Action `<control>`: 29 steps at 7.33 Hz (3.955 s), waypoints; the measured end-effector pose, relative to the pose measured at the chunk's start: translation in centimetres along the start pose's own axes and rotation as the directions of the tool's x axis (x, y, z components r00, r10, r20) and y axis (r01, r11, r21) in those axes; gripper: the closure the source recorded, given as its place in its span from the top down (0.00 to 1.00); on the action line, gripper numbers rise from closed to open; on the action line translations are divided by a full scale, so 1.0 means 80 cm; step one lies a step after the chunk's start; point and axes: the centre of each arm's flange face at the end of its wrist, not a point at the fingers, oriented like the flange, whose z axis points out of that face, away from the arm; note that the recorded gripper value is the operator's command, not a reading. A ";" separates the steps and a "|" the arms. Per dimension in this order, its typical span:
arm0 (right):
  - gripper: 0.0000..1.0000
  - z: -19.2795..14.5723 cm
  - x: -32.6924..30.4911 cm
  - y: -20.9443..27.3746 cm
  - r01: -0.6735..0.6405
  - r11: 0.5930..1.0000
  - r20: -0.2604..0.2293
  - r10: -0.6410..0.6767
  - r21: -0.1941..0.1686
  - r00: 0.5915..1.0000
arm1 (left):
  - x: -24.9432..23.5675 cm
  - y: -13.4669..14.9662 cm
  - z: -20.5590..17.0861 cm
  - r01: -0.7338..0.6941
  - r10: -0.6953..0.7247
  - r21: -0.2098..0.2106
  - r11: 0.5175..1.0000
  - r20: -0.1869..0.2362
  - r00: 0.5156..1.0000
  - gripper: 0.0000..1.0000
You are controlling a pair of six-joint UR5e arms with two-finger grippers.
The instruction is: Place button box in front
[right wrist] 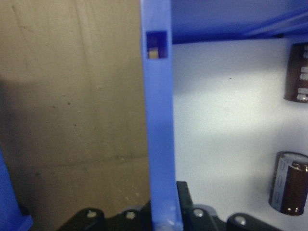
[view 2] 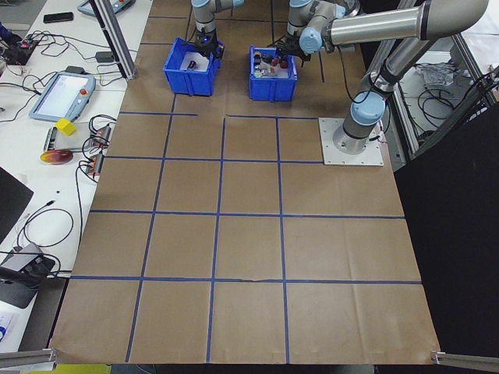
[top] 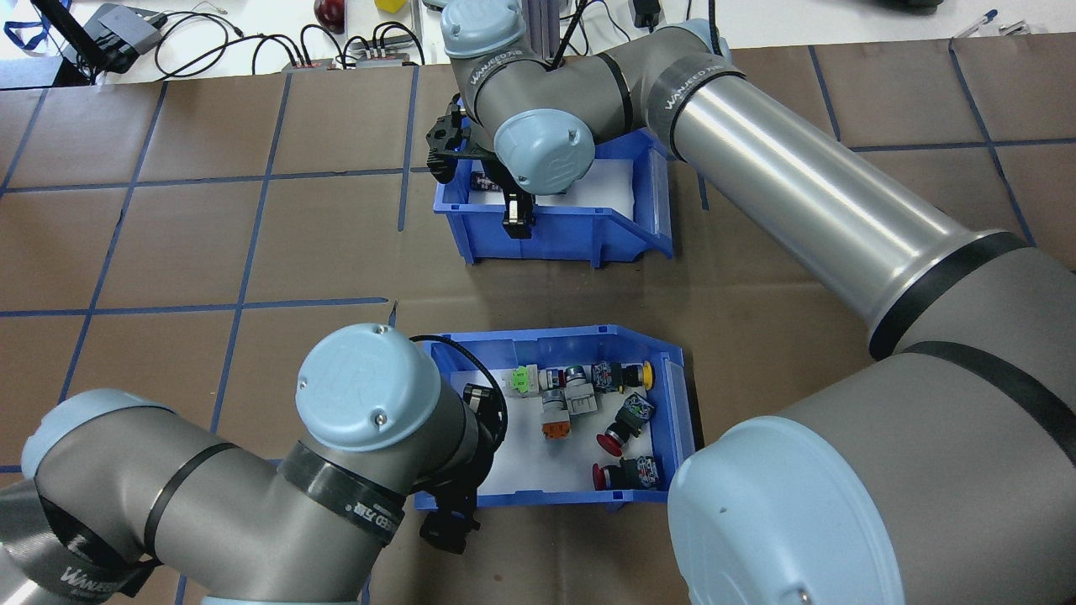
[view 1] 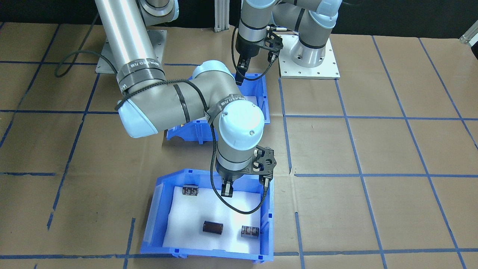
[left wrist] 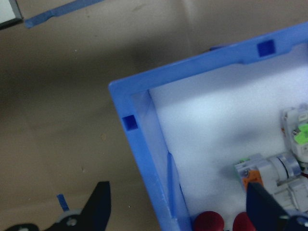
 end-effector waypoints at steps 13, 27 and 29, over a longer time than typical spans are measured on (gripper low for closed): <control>0.06 -0.081 -0.004 0.518 0.179 0.982 0.039 -0.178 -0.051 0.983 | 0.057 -0.008 -0.005 0.049 -0.049 -0.003 0.999 -0.110 0.993 0.00; 0.07 -0.050 -0.159 0.528 0.145 0.989 0.094 -0.141 -0.032 0.986 | 0.467 -0.084 -0.008 0.205 -0.258 -0.348 0.915 -0.115 0.959 0.00; 0.07 -0.040 -0.196 0.521 0.138 0.990 0.104 -0.135 -0.028 0.985 | 0.439 -0.084 -0.007 0.226 -0.275 -0.374 0.899 -0.080 0.958 0.00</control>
